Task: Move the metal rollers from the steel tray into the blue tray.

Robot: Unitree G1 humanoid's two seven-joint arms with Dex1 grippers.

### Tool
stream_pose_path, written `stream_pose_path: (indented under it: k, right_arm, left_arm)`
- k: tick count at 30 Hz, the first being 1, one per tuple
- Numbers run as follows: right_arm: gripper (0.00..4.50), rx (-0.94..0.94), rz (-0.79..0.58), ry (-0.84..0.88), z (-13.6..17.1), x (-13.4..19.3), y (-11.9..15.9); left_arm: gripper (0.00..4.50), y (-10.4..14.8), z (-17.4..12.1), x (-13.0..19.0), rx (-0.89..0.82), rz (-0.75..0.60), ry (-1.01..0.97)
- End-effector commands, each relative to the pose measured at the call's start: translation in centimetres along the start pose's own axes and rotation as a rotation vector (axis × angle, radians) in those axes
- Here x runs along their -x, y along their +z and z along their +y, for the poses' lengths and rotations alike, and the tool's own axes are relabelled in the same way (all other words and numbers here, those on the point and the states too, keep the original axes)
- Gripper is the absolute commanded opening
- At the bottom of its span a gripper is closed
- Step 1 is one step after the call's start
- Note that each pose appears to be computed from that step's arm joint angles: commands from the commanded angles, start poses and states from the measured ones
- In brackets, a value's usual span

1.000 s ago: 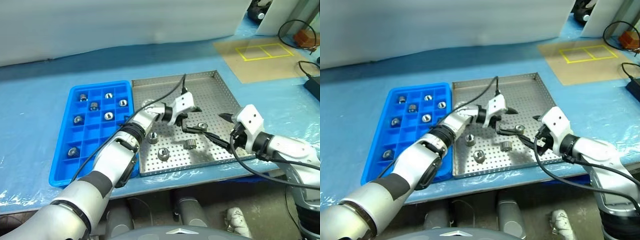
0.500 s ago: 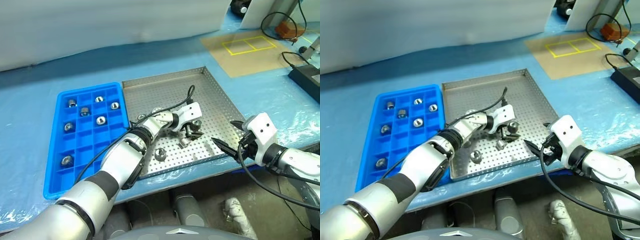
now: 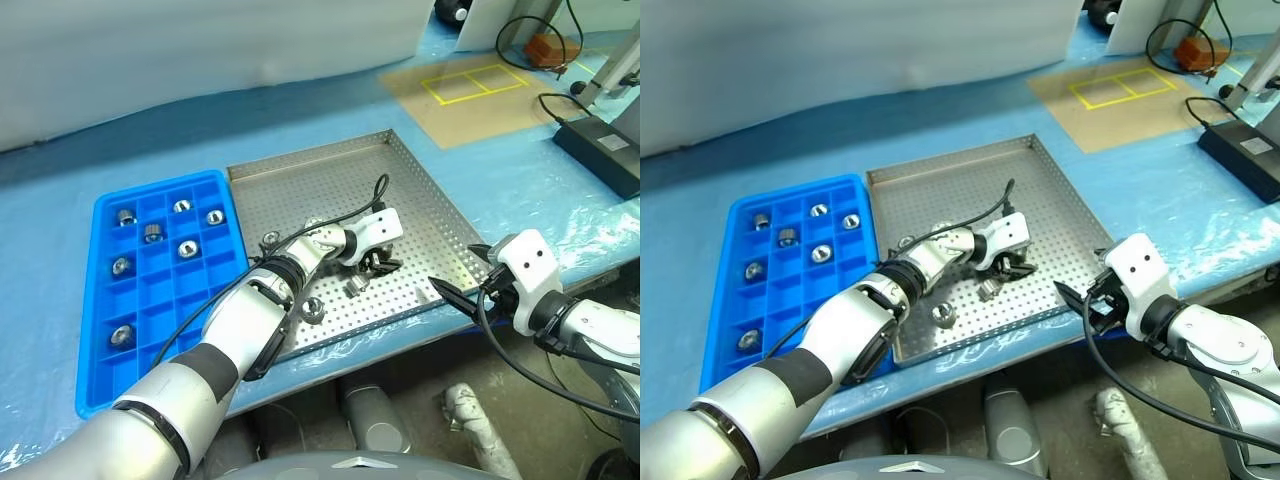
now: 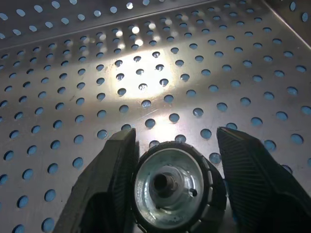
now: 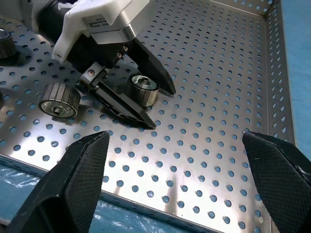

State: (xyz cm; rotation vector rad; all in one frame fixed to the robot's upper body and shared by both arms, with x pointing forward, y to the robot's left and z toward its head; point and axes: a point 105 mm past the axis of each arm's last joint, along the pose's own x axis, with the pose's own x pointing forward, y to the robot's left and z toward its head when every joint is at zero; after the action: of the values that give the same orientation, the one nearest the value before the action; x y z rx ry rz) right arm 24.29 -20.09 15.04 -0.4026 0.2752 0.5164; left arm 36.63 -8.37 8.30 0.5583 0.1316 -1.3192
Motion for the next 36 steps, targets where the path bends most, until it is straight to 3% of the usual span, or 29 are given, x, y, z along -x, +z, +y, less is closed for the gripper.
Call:
stream_pose_path:
  k: [1,5,16,26,30,36]
  right_arm:
    - [4.5,0.037,-0.041,-0.011,-0.1,0.0,1.0]
    - [4.5,0.034,-0.048,-0.012,-0.1,-0.3,1.1]
    - [4.5,0.042,-0.082,0.023,0.0,-1.8,1.8]
    - [4.5,0.087,-0.161,0.173,0.8,-5.2,3.8]
    - [4.5,0.146,-0.227,0.311,2.0,-8.4,5.8]
    - [4.5,0.213,-0.313,0.507,4.6,-12.0,8.3]
  left_arm:
    - [2.8,-0.2,-0.4,-0.1,0.003,0.002,-0.019]
    - [1.91,0.0,0.2,0.2,0.0,-0.005,0.006]
    - [1.9,1.1,3.2,2.3,0.013,-0.082,0.105]
    - [1.9,6.1,7.3,8.9,0.004,-0.392,0.116]
    - [1.9,4.9,6.6,13.7,0.002,-0.422,0.084]
    - [1.9,1.2,4.3,19.9,-0.004,-0.301,0.181]
